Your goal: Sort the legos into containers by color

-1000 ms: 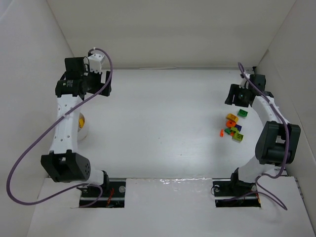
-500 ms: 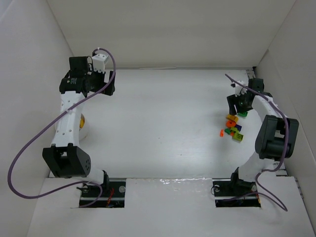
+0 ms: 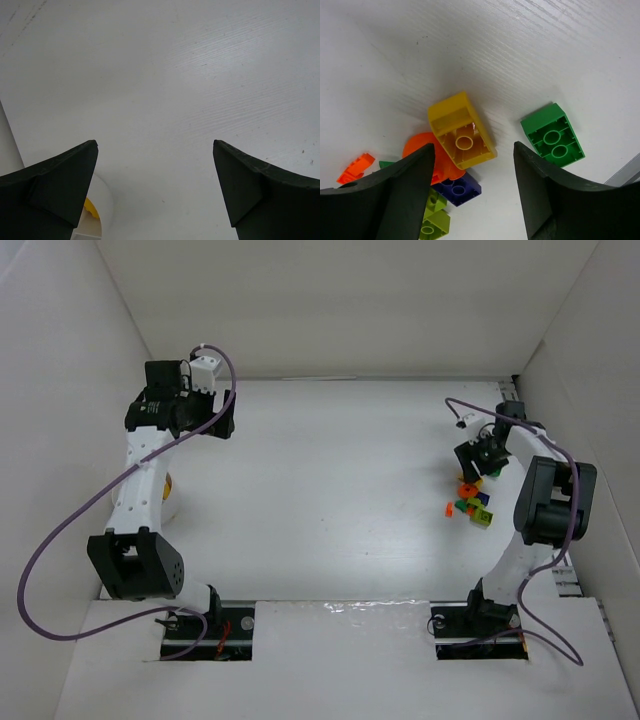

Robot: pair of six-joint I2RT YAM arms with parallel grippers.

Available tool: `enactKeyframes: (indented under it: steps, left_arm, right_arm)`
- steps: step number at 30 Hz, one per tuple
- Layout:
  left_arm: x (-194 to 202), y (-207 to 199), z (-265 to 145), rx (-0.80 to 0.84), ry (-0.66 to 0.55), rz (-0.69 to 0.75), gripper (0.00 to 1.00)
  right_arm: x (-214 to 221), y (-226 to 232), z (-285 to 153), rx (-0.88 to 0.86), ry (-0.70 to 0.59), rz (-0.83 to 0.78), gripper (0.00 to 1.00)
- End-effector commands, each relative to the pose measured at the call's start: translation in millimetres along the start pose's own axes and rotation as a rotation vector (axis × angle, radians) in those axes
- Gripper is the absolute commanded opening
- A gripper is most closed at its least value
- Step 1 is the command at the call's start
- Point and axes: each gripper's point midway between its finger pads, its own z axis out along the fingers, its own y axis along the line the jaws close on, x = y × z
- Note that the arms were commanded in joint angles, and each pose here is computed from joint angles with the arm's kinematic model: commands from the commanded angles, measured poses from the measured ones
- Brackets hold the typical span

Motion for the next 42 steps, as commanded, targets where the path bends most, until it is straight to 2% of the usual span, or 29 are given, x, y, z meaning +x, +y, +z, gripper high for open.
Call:
enactKeyframes:
  steps: [1,7,13,14,15,18,22,25,28,32,34,38,42]
  left_arm:
    - [-12.7,0.0,-4.2,-0.009,-0.050,-0.007,0.99]
    - [-18.9,2.3,-1.7,-0.010,-0.055,-0.005,0.99]
    - [-21.1,3.2,-0.4,-0.010,-0.057,-0.005,0.99]
    - [-17.7,2.4,1.3,-0.008,-0.048,-0.018,0.99]
    - [-17.7,2.4,1.3,-0.008,-0.048,-0.018,0.99]
    - [-23.8,-5.4,-2.9,0.024,-0.082,-0.037,0.99]
    - [-22.5,-33.7,-2.8,0.174,-0.086,-0.096,0.98]
    - [-7.0,-63.1,6.1,0.339,-0.037,-0.194,0.98]
    - [-9.5,-83.1,8.5,0.469,-0.041,-0.258,0.92]
    - [-24.0,-104.3,15.8,0.617,-0.045,-0.387,0.87]
    - [-35.6,-122.3,15.8,0.675,-0.058,-0.354,0.87]
    - [-44.7,-149.2,15.9,0.751,-0.040,-0.312,0.87]
    - [-50.9,-159.6,13.5,0.788,-0.044,-0.296,0.87]
  right_arm:
    - [-1.5,-11.4,-0.7,0.007,0.006,-0.048,0.69]
    - [8.9,-13.6,6.2,-0.011,0.046,-0.069,0.66]
    - [12.6,-12.1,9.2,-0.024,0.060,-0.083,0.50]
    - [12.6,-12.1,9.2,-0.024,0.060,-0.083,0.46]
    - [12.6,-12.1,9.2,-0.024,0.060,-0.083,0.38]
    - [-1.4,-7.0,-2.7,-0.036,-0.006,-0.074,0.25]
    - [-51.4,16.8,-32.9,-0.078,-0.176,-0.082,0.22]
    - [-99.3,63.0,-61.5,-0.162,-0.331,-0.117,0.22]
    - [-144.8,122.9,-87.4,-0.269,-0.453,-0.198,0.20]
    - [-182.9,202.5,-124.7,-0.438,-0.546,-0.229,0.17]
    - [-193.6,245.9,-135.4,-0.529,-0.563,-0.278,0.17]
    - [-206.4,302.7,-145.2,-0.604,-0.576,-0.341,0.16]
    - [-218.7,336.2,-154.4,-0.636,-0.611,-0.380,0.16]
